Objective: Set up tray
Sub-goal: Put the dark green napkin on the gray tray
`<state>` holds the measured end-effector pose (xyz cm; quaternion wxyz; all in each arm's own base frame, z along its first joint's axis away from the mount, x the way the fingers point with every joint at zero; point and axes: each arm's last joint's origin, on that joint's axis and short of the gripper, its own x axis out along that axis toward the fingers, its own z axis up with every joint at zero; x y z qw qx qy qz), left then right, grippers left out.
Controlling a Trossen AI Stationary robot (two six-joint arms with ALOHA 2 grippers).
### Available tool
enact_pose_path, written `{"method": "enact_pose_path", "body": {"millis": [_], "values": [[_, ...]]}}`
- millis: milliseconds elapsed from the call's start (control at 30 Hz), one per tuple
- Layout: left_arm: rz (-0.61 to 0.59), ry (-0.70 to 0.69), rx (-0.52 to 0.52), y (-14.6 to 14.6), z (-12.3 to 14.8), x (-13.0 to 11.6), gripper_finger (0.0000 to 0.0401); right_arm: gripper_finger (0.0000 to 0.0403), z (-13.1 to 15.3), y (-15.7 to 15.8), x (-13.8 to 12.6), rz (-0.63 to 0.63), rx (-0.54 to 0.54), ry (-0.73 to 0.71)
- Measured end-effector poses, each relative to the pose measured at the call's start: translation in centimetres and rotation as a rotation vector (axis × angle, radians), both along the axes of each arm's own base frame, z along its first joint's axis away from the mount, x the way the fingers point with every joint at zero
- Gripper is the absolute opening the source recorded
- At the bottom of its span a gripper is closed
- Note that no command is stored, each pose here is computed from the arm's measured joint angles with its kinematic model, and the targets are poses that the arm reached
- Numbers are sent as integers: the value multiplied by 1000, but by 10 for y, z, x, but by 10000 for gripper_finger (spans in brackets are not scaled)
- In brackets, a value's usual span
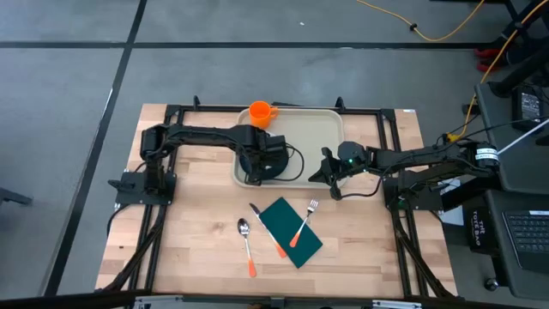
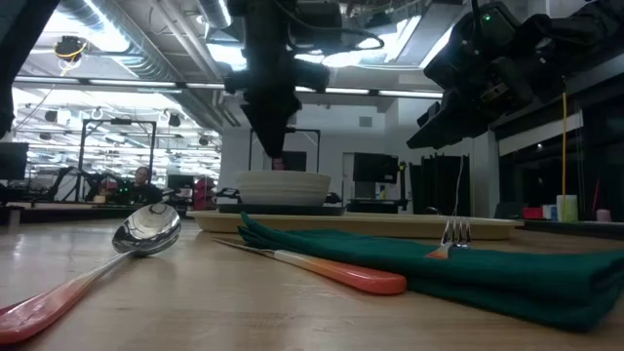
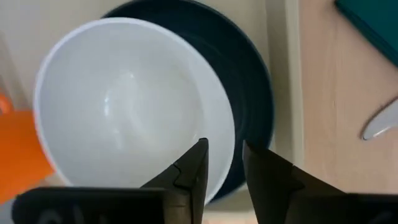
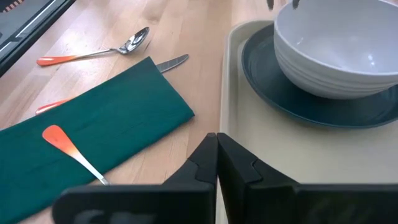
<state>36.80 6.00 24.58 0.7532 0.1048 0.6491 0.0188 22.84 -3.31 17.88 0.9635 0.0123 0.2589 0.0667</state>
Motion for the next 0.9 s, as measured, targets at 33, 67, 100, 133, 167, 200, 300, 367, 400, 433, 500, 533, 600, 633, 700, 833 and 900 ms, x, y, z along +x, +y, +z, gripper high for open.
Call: {"method": "enact_pose_path", "body": {"millis": [33, 67, 100, 133, 167, 200, 300, 367, 400, 433, 500, 533, 600, 633, 700, 833, 900], "values": [[0, -5, 1, 0, 4, -2, 95, 11, 0, 0, 0, 0, 0, 0], [1, -5, 1, -1, 8, -5, 95, 11, 0, 0, 0, 0, 0, -2], [5, -6, 1, -1, 12, -8, 95, 11, 0, 0, 0, 0, -1, -3], [12, -17, 7, -1, 17, -11, 94, 11, 0, 0, 0, 0, -1, -3], [17, -30, 21, -1, 21, -13, 93, 11, 0, 0, 0, 0, -1, -3], [21, -38, 30, -2, 26, -15, 92, 11, 0, 0, 0, 0, -1, -3], [35, -71, 53, -4, 38, -22, 87, 11, 0, 0, 0, -8, -2, -2], [42, -98, 59, -5, 46, -27, 80, 11, 0, -1, 0, -31, 2, 1], [40, -109, 61, -6, 49, -30, 75, 11, 0, -1, 0, -34, 4, 3], [38, -114, 66, -8, 50, -33, 67, 11, 0, -1, 0, -34, 4, 3], [56, -119, 91, -12, 51, -41, 48, 11, 0, -1, 0, -33, 1, 2], [74, -124, 107, -14, 51, -45, 37, 11, 0, -1, 0, -32, 0, 2], [98, -147, 120, -21, 48, -55, 13, 11, 0, -1, 0, -32, 0, 2], [103, -166, 118, -24, 45, -60, 7, 11, 0, -1, 0, -32, -1, 2], [94, -220, 113, -33, 37, -68, 5, 11, 0, -1, 0, -25, -12, 1], [75, -353, 75, -51, 23, -84, 1, 11, 0, -1, 0, -21, -19, -2], [79, -419, 56, -60, 15, -92, 1, 11, 0, -1, 0, -21, -18, -2]]}}
